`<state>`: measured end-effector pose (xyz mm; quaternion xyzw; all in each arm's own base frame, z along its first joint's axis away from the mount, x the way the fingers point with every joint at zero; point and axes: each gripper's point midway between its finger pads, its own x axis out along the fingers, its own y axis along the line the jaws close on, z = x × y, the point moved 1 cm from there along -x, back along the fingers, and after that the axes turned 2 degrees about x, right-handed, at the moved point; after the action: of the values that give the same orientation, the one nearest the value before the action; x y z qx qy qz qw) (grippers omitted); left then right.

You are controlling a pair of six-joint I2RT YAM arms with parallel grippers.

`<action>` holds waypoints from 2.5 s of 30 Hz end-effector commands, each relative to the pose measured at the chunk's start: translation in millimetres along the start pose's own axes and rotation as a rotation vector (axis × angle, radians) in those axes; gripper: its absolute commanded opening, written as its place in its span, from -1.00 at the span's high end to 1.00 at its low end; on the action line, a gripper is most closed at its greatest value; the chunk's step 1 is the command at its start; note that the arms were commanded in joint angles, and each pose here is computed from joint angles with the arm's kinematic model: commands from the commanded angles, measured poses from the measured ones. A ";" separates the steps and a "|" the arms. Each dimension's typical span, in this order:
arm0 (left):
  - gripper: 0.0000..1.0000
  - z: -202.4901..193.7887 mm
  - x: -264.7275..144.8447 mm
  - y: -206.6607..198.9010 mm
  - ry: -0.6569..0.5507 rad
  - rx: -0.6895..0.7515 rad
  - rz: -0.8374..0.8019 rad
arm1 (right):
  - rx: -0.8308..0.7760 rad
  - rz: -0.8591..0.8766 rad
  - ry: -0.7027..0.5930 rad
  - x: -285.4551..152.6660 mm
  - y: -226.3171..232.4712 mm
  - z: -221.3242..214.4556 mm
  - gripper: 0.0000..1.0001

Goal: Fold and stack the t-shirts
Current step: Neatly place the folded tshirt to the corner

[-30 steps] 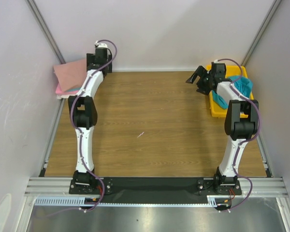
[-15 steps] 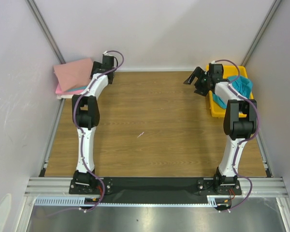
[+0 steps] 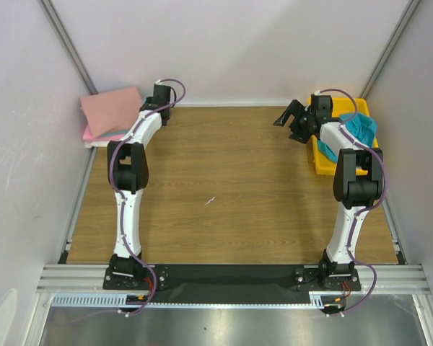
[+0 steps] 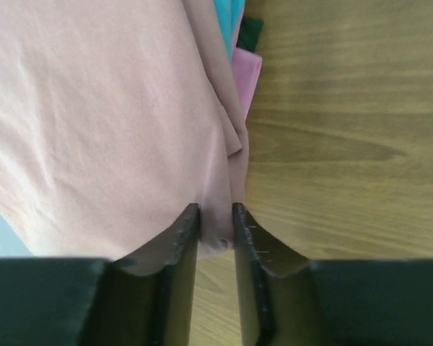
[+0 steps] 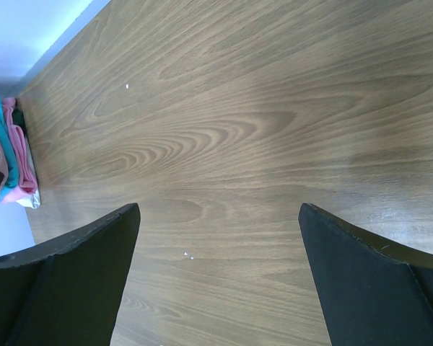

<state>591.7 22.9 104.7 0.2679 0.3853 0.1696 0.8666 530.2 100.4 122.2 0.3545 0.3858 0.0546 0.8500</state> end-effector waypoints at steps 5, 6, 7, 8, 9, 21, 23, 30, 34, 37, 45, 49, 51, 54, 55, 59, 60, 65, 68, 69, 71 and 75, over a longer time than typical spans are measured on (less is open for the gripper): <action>0.89 20.7 -38.9 44.3 -0.051 0.074 0.045 | -0.018 0.029 -0.032 -6.4 14.4 6.7 -0.99; 0.90 21.3 -40.8 47.7 -0.053 0.082 0.049 | -0.014 0.028 -0.033 -6.5 14.0 7.2 -0.99; 0.91 24.2 -45.7 53.3 -0.061 0.095 0.054 | -0.016 0.029 -0.030 -6.0 14.7 5.6 -0.99; 0.91 24.3 -47.4 55.7 -0.062 0.104 0.053 | -0.017 0.031 -0.028 -5.0 15.1 5.0 -0.99; 0.94 25.1 -49.3 58.7 -0.066 0.109 0.049 | -0.014 0.031 -0.028 -5.2 14.8 5.4 -0.99; 0.99 -7.3 -51.8 61.4 -0.006 0.245 -0.030 | -0.015 0.041 -0.016 -2.1 18.0 0.6 -0.99; 0.99 -13.7 -50.1 56.4 0.009 0.260 -0.049 | -0.013 0.038 -0.015 -1.8 16.7 0.5 -0.99; 0.45 -4.9 -50.5 60.2 -0.007 0.216 -0.035 | -0.015 0.044 -0.015 -1.1 18.5 1.0 -1.00; -0.35 21.5 -65.3 68.5 -0.071 0.115 -0.066 | -0.023 0.048 -0.025 -4.0 22.1 4.8 -0.99; -0.94 45.3 -84.2 86.8 -0.140 -0.036 -0.098 | -0.029 0.053 -0.034 -5.2 25.1 7.2 -0.99; -1.00 23.4 -83.6 148.6 -0.053 -0.665 -0.053 | -0.029 0.055 -0.030 -3.7 27.4 3.0 -0.99; -0.94 -28.5 -65.2 155.1 0.050 -1.024 -0.070 | -0.031 0.055 -0.029 -3.0 28.0 0.8 -0.99; -0.92 -49.3 -61.0 157.2 0.041 -1.165 -0.048 | -0.032 0.058 -0.030 -2.9 29.1 1.7 -0.99; -0.93 -69.0 -54.6 157.9 0.031 -1.277 0.019 | -0.035 0.060 -0.033 -2.8 30.7 3.7 -0.99; -0.94 -73.3 -54.2 159.9 0.033 -1.307 0.035 | -0.038 0.061 -0.030 -2.5 31.6 2.3 -1.00; -0.93 -90.0 -38.7 164.9 0.021 -1.469 0.066 | -0.038 0.052 -0.021 -1.3 30.4 -1.4 -0.99; -0.93 -96.5 -34.8 161.4 0.026 -1.483 0.070 | -0.040 0.051 -0.021 -2.6 32.0 -2.1 -1.00; -0.93 -103.7 -19.4 172.3 -0.048 -1.583 0.120 | -0.039 0.031 -0.025 -4.0 28.5 -5.8 -1.00; -0.93 -101.5 -13.4 184.2 -0.122 -1.637 0.149 | -0.040 0.025 -0.027 -4.1 27.5 -5.4 -0.99; -0.93 -106.0 -8.9 185.1 -0.130 -1.643 0.166 | -0.039 0.026 -0.028 -4.8 28.3 -4.9 -0.99; -0.91 -103.4 -5.1 193.6 -0.172 -1.658 0.176 | -0.035 0.019 -0.027 -3.7 26.3 -4.8 -0.99; -0.87 -99.6 5.5 205.8 -0.233 -1.694 0.176 | -0.028 0.012 -0.028 -3.2 26.1 -5.5 -0.99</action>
<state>487.7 202.0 125.7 -0.4010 0.1117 0.4492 0.7905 525.2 121.1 117.9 0.3463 0.3940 0.0581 0.8494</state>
